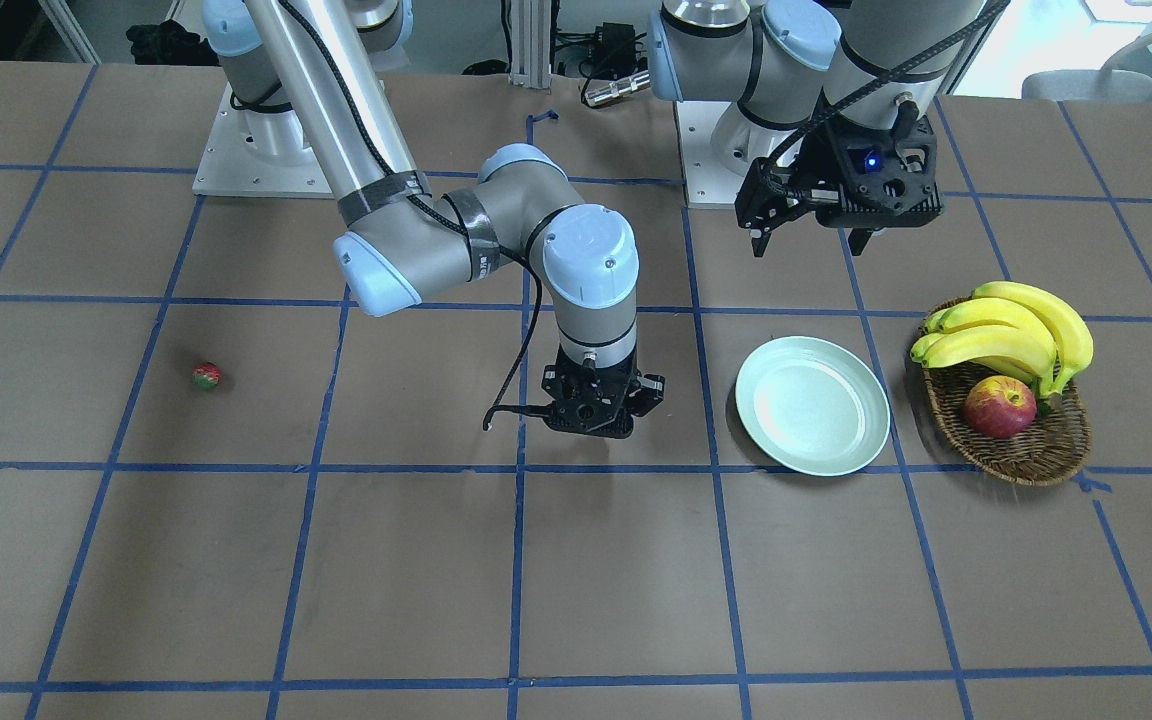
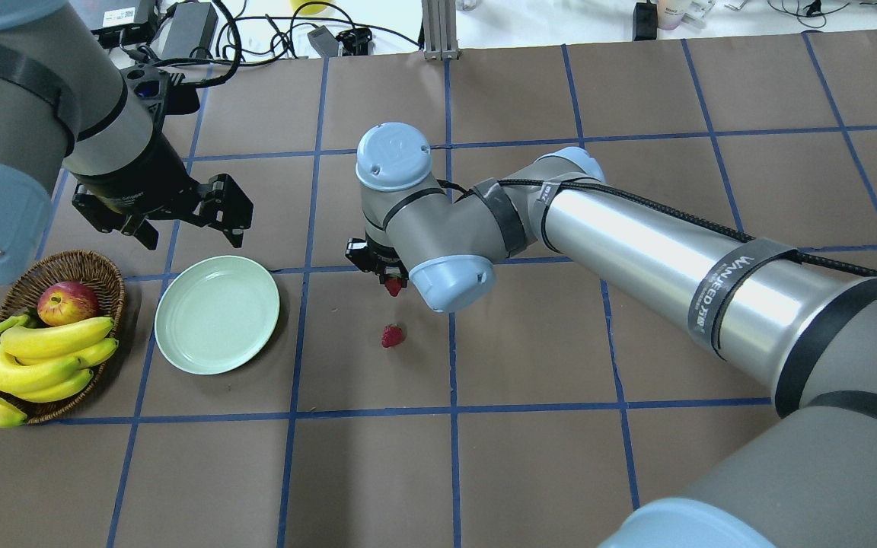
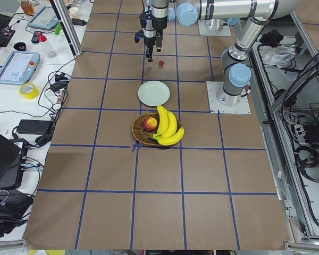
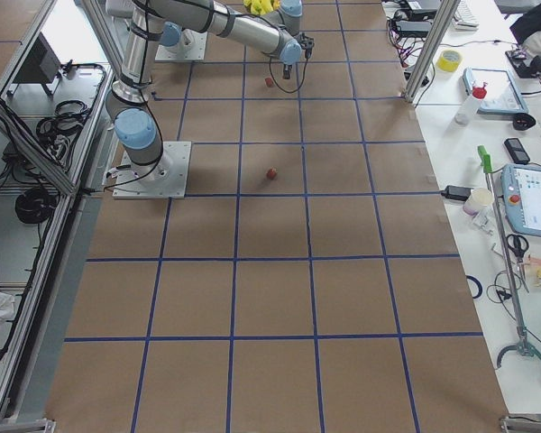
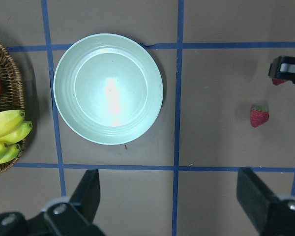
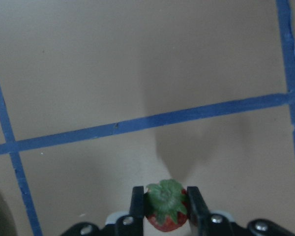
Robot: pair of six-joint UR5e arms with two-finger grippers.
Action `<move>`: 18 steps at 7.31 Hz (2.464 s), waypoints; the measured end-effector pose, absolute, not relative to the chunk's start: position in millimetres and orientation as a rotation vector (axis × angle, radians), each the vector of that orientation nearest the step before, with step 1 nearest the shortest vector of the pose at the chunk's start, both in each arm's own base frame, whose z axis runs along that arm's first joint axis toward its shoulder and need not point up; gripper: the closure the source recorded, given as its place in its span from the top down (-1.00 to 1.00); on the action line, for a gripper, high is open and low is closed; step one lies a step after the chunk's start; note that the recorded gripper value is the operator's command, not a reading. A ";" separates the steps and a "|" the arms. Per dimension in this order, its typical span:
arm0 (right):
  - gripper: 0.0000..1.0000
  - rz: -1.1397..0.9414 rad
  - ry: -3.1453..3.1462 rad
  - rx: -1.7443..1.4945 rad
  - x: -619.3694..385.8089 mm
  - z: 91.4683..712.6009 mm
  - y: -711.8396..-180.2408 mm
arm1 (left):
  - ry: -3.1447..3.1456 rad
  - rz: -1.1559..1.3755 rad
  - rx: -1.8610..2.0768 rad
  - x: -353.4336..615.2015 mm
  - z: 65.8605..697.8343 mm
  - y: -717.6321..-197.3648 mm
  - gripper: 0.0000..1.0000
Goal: Collect all strawberries into plate
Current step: 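Carry the strawberry beside the first one and open the right gripper, then move the right gripper to the last strawberry and grasp it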
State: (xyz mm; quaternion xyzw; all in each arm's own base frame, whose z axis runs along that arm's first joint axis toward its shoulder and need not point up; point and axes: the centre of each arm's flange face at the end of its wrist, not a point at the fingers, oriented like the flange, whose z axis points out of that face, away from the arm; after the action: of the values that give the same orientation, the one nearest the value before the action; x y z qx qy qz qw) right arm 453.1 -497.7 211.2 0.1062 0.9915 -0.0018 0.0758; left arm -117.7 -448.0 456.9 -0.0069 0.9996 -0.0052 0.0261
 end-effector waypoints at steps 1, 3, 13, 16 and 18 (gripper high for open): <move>-0.31 0.042 2.935 0.395 459.4 208.9 -492.9 | 3.090 -0.016 -0.021 -117.7 456.9 -448.0 1.00; 0.51 0.097 2.901 0.454 464.8 208.2 -483.9 | 3.089 -0.016 -0.022 -117.6 456.8 -448.0 1.00; 1.00 0.036 3.090 0.250 199.8 294.9 -545.1 | 3.088 -0.013 -0.021 -117.5 456.1 -447.8 1.00; 0.99 0.155 3.209 0.068 27.8 255.3 -516.4 | 3.089 -0.013 -0.022 -117.3 456.0 -448.0 1.00; 1.00 0.117 3.168 0.053 -16.1 218.3 -485.7 | 3.089 -0.012 -0.022 -117.3 455.3 -448.5 1.00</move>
State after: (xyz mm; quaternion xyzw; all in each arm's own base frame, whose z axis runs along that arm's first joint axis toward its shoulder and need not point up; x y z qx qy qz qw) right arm -16.1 -485.7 218.3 0.0166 0.9991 0.0367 -0.0145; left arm -117.3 -448.5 455.3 -0.0072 0.9996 -0.0037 0.0262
